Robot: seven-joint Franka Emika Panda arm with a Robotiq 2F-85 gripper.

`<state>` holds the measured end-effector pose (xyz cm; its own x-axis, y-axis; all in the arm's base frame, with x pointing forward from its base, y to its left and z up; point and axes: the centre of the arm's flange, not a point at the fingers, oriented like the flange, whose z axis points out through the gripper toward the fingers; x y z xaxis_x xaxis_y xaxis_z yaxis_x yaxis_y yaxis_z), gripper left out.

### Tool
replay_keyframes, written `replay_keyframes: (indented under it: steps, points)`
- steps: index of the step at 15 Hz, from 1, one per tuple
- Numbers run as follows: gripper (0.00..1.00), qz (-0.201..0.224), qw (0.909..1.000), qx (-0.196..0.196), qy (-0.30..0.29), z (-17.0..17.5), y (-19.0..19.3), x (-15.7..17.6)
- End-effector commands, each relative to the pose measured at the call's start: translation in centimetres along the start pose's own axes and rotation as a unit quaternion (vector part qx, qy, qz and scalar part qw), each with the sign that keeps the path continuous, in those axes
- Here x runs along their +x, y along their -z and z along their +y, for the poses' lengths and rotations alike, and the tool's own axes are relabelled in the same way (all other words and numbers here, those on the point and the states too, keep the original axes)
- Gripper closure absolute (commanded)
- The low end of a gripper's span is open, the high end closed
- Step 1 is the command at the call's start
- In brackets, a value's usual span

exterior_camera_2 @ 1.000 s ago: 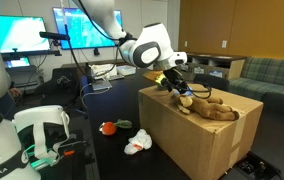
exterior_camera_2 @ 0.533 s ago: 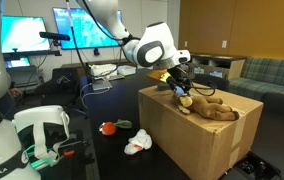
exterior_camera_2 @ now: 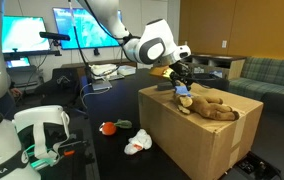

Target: Put the white towel on the table, the moose on the box, the blue sponge on the table, the white cloth on the box, the duster on the table, lastly, the turnip plushie on the box

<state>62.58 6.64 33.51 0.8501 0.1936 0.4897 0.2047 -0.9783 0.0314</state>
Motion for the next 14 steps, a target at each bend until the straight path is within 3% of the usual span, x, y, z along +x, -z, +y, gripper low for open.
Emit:
replay_keyframes:
  steps: [1, 5, 9, 14]
  points:
    - [0.0, 0.013, 0.9991, 0.012, 0.04, -0.4, -1.3, 1.5]
    - [0.0, 0.01, 0.9926, 0.04, 0.114, -1.9, -2.2, 1.8]
    - [0.0, 0.021, 0.9878, 0.03, 0.152, -2.7, -1.8, 2.6]
    - [0.0, 0.041, 0.9834, 0.015, 0.176, -0.7, -0.8, 4.3]
